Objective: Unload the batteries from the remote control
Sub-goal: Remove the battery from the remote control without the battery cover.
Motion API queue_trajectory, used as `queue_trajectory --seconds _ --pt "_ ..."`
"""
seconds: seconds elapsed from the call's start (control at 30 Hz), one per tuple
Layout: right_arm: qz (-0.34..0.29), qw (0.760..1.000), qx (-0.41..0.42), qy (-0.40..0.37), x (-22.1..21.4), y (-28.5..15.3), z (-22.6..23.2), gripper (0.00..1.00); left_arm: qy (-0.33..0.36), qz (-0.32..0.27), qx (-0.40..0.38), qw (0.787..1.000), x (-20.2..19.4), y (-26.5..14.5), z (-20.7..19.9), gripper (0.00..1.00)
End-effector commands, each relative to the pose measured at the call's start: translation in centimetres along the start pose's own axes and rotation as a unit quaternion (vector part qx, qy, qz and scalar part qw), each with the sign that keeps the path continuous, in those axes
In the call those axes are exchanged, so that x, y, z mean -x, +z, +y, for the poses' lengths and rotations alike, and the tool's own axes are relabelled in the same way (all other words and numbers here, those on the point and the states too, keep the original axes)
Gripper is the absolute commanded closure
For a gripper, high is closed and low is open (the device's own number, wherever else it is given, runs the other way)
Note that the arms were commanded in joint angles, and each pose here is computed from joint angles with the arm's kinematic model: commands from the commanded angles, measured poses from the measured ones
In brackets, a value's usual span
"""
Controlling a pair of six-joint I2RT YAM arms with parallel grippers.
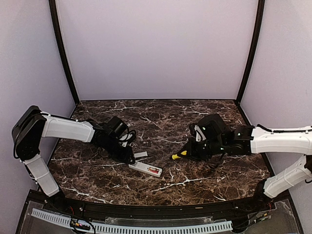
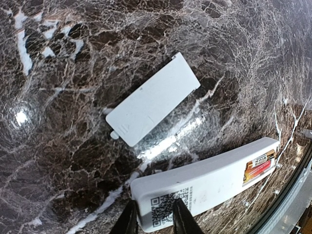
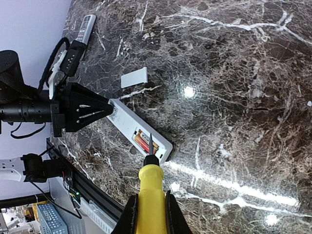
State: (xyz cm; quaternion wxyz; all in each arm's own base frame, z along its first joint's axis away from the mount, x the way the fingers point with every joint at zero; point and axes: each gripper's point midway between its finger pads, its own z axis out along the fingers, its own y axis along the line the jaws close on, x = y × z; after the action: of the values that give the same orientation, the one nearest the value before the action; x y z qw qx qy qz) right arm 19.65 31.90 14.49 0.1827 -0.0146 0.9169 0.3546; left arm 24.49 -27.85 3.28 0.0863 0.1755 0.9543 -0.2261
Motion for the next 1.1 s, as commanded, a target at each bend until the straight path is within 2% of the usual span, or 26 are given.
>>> queue_trajectory --seconds 0.0,0.4,1.07 --pt "0.011 1.0 -0.023 -0.01 -1.0 -0.3 -0.8 1.0 0.015 0.038 -0.004 0.999 -2.1 1.1 -0.5 0.75" --pt "0.035 0.999 -0.021 -0.023 -2.4 1.4 0.0 1.0 0.013 0.04 -0.007 0.999 -2.2 1.1 -0.6 0.75" --pt "0.041 0.998 -0.014 -0.035 -2.3 2.3 0.6 1.0 0.013 0.041 -0.007 0.999 -2.2 1.2 -0.6 0.75"
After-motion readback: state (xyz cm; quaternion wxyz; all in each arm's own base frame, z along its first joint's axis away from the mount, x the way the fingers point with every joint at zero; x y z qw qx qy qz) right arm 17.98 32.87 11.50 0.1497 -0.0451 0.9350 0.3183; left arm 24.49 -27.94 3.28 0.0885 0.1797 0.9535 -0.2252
